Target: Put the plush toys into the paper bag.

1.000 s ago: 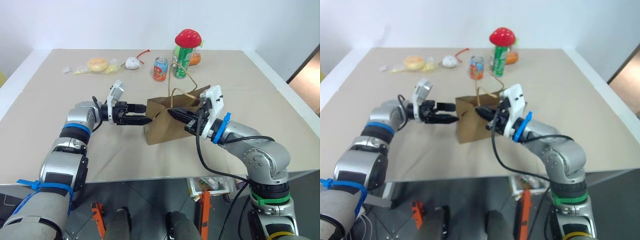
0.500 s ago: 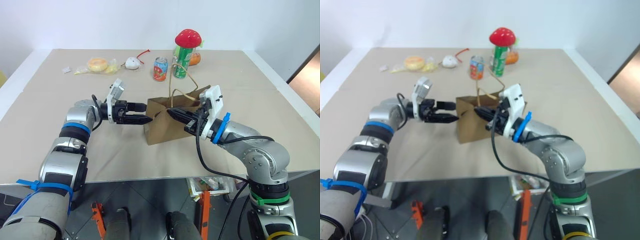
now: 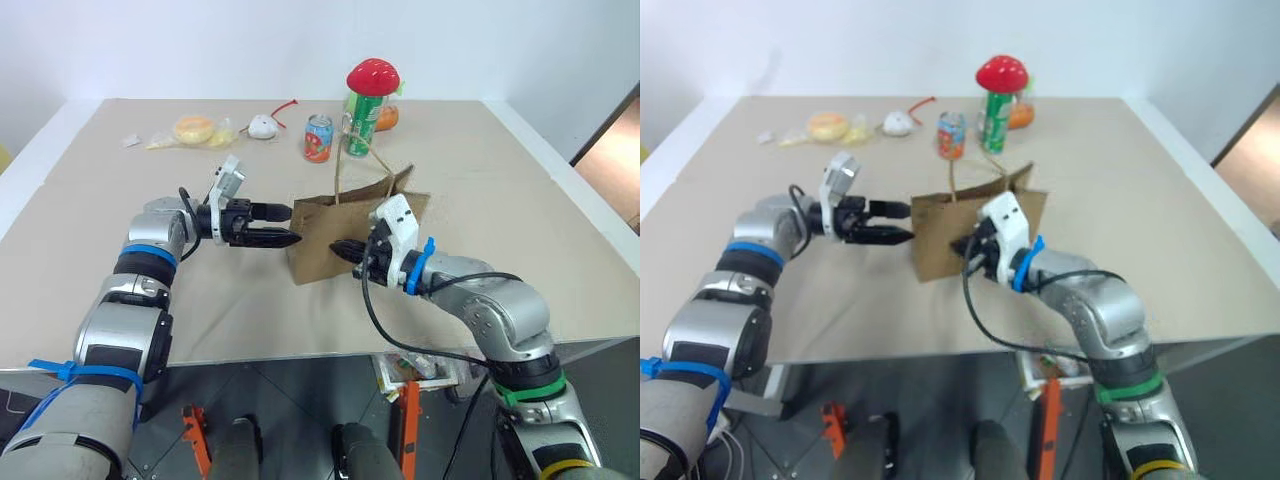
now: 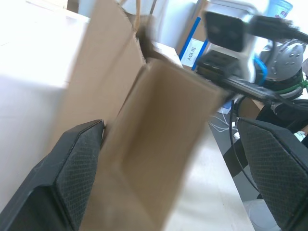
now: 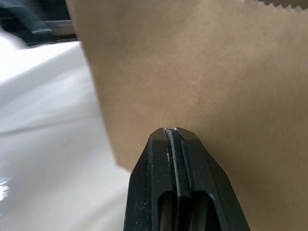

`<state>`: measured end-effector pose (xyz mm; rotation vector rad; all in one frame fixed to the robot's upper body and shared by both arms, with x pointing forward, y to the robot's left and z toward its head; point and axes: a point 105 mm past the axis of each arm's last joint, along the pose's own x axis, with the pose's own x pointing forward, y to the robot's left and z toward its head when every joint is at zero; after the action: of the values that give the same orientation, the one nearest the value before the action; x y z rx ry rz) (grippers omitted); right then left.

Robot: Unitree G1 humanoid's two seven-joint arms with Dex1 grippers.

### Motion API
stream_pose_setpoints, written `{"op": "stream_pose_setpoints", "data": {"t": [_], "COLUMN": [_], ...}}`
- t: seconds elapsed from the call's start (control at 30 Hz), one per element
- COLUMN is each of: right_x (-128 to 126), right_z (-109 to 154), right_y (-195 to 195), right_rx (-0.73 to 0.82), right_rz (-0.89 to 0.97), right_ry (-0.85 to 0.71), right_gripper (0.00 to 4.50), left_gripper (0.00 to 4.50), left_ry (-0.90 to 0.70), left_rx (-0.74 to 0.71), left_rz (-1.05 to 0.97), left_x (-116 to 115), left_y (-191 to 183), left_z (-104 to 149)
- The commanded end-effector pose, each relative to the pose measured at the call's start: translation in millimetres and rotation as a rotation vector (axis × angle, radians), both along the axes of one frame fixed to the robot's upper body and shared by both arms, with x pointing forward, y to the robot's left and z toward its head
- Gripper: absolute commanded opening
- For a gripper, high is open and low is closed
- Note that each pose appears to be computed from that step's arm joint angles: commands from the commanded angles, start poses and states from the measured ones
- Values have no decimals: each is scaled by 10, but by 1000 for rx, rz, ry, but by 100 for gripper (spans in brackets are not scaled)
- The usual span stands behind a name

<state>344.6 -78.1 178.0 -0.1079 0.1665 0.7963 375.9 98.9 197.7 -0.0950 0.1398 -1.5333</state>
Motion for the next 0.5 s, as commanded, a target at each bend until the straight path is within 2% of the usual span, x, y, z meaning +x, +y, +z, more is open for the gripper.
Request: {"op": "stream_pose_setpoints", "data": {"t": [0.03, 0.23, 0.33, 0.4, 0.5], "right_x": [101, 76, 47, 31, 15], "right_z": [190, 200, 231, 246, 247], "right_y": [-43, -39, -36, -28, -24], "right_rx": [22, 33, 57, 70, 84], "right_rz": [-52, -45, -42, -41, -47], "right_ry": [-80, -83, -86, -88, -85], "right_gripper": [8, 8, 8, 8, 8], "left_gripper": [450, 450, 450, 450, 450], "left_ry": [-41, -42, -100, -164, -176], "left_rx": [-12, -9, 55, 111, 121], "left_rz": [-15, -17, -1, 80, 138], "left_x": [-10, -5, 17, 116, 183], "left_y": [5, -23, -75, -122, -219], "left_z": [101, 66, -61, -148, -227]}}
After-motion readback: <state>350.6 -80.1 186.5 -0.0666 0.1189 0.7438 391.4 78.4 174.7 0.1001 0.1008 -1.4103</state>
